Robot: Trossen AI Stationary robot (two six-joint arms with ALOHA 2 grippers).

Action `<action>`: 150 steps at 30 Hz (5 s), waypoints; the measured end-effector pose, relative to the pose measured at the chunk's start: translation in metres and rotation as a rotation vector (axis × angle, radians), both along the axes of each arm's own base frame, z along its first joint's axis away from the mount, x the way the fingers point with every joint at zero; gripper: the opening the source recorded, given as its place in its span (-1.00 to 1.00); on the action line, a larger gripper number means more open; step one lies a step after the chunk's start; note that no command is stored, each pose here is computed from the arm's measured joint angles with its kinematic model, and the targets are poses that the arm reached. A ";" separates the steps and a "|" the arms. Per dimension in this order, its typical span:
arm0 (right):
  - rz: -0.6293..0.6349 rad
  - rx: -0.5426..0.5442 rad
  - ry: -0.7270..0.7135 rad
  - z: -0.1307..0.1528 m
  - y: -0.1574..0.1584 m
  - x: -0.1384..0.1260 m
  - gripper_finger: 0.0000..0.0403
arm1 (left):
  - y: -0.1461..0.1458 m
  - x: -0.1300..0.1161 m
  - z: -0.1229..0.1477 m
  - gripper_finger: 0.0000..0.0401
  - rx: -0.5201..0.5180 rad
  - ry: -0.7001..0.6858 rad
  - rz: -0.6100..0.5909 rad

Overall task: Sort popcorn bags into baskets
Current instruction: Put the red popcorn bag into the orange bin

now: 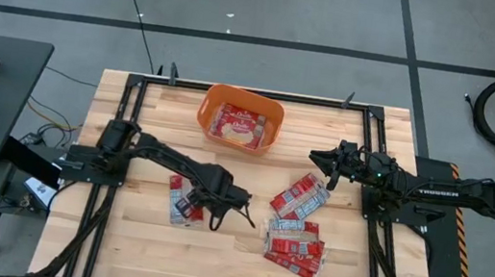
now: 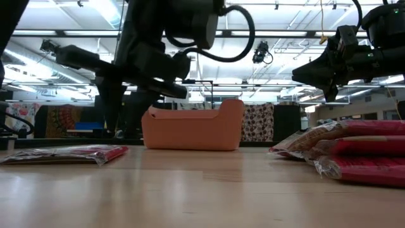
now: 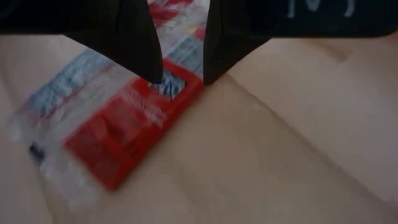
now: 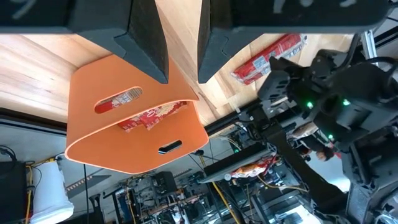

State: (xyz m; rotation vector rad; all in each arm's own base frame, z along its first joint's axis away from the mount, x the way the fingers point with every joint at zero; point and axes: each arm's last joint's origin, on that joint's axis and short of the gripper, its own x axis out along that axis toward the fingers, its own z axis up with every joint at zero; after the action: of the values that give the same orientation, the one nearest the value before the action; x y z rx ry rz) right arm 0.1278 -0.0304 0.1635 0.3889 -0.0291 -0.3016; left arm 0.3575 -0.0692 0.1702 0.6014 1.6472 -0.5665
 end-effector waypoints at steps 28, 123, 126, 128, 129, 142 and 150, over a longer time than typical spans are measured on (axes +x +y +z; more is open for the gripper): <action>0.000 0.000 0.000 0.000 0.000 0.000 -0.55 | 0.013 -0.002 -0.028 -0.40 -0.090 0.048 -0.350; 0.000 0.000 0.000 0.000 0.000 0.000 -0.55 | 0.033 -0.072 -0.046 -0.05 0.598 -0.198 0.072; 0.000 0.000 0.000 0.000 0.000 0.000 -0.55 | 0.032 -0.074 -0.051 -0.07 0.570 -0.195 0.079; 0.000 0.000 0.000 0.000 0.000 0.000 -0.55 | 0.033 -0.076 -0.054 -0.09 0.570 -0.209 0.082; 0.000 0.000 0.000 0.000 0.000 0.000 -0.55 | 0.033 -0.076 -0.055 -0.10 0.571 -0.221 0.085; 0.000 0.000 0.000 0.000 0.000 0.000 -0.55 | 0.036 -0.082 -0.066 -0.63 0.574 -0.243 0.099; 0.000 0.000 0.000 0.000 0.000 0.000 -0.55 | 0.036 -0.081 -0.063 -0.96 0.538 -0.255 0.162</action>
State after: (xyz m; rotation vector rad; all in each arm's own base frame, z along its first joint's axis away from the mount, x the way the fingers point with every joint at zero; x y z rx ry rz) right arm 0.1278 -0.0304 0.1634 0.3891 -0.0286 -0.3017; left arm 0.2766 -0.0332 0.1068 0.8789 1.5842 0.0835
